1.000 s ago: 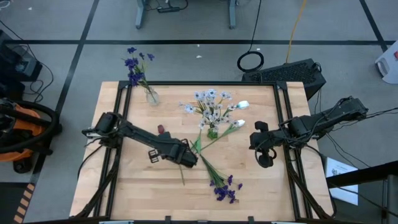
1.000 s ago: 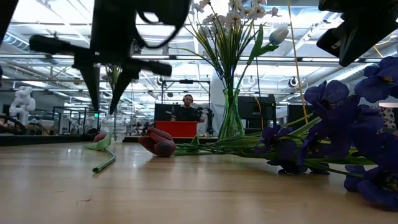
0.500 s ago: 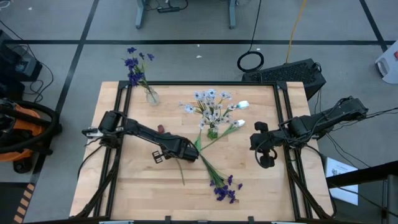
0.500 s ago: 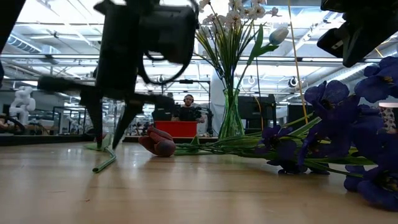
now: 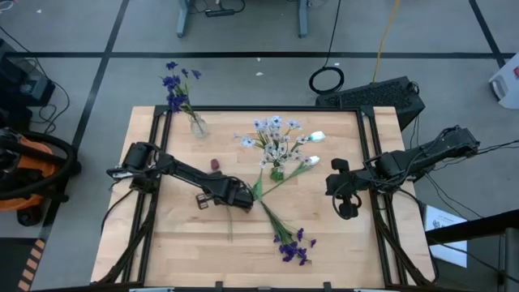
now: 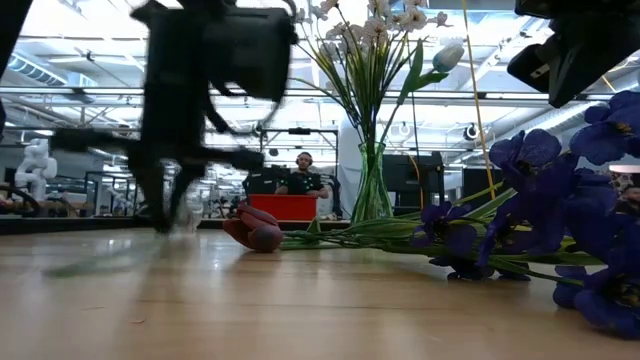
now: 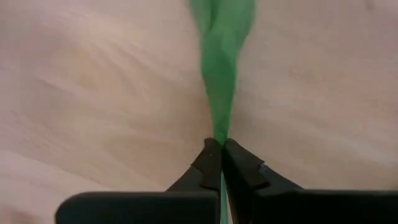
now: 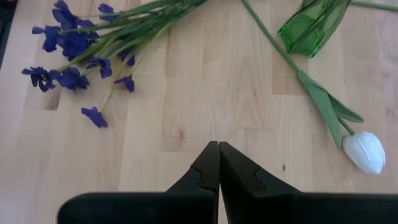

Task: Sort flowers into vase by color
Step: Put the bottom dark red flower into the transparent vase

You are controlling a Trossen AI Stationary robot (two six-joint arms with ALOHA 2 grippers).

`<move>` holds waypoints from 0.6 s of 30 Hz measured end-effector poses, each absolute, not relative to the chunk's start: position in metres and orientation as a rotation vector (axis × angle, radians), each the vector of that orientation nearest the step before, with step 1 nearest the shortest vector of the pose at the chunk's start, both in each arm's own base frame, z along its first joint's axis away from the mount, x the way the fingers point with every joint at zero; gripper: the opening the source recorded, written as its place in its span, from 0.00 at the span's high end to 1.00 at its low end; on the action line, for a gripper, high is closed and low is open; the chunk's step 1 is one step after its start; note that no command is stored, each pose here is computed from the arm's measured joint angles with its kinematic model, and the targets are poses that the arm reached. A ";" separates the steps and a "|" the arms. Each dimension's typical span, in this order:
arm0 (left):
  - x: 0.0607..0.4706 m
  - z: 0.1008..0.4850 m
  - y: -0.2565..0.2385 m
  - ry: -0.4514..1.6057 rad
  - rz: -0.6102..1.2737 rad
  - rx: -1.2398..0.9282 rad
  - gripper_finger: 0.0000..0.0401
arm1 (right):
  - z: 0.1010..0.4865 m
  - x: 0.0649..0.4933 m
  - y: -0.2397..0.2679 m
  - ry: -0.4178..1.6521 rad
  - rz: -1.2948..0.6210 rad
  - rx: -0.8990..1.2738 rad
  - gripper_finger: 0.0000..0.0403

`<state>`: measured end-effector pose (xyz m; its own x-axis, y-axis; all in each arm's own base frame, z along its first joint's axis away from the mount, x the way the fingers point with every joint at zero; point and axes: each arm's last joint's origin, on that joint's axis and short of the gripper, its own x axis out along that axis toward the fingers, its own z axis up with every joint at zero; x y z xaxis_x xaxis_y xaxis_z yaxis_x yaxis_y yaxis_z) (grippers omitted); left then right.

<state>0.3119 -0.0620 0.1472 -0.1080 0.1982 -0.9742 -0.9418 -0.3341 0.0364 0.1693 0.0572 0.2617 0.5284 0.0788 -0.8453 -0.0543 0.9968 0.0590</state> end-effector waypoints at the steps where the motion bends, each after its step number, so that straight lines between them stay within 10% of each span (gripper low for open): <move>1: 0.307 0.155 -0.060 0.912 1.603 -1.202 0.98 | 0.262 0.170 0.057 1.004 0.079 0.027 1.00; 18: 0.206 0.340 -0.009 0.091 1.301 -0.277 1.00 | 0.268 0.181 0.047 0.833 -0.273 0.355 1.00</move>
